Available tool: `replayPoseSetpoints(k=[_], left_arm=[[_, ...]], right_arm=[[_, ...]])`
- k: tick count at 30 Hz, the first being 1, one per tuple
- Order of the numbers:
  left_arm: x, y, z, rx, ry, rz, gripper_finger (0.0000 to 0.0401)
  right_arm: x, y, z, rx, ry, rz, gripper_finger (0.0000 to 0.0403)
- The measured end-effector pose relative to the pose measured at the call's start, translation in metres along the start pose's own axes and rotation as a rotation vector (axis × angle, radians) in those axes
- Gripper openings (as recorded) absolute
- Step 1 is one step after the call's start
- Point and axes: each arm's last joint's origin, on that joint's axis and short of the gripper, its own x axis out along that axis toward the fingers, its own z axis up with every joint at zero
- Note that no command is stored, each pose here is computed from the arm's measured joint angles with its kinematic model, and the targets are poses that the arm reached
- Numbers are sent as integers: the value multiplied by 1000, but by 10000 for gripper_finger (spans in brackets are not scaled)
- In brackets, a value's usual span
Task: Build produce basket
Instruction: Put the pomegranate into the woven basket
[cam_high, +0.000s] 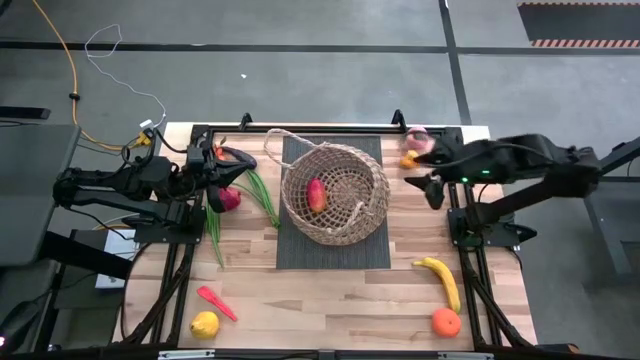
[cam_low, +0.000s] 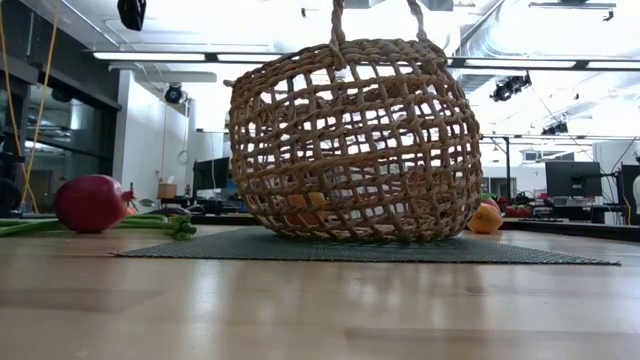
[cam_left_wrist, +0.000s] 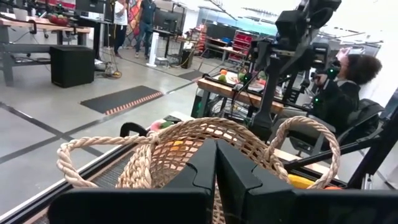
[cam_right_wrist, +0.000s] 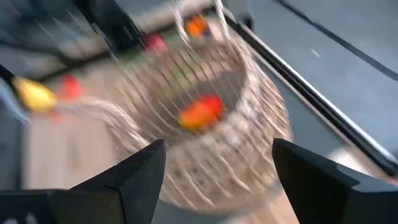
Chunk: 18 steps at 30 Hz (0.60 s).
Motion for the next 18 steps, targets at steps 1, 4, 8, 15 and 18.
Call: replayPoseSetpoints(k=[1,4,8,15,18], left_arm=[[0,0,0,0,0,0,0],[0,0,0,0,0,1,0],[0,0,0,0,-1,3,0],[0,-1,3,-60,-27,-19,0],[0,-3,6,-44,-48,-66,0]], right_arm=[[-1,-3,-4,22,-59,26,284],[-4,-9,-13,63,-215,100,284],[-5,-15,-22,62,-341,128,284],[7,-12,-26,96,-410,153,284],[15,-8,-27,89,-392,146,284]])
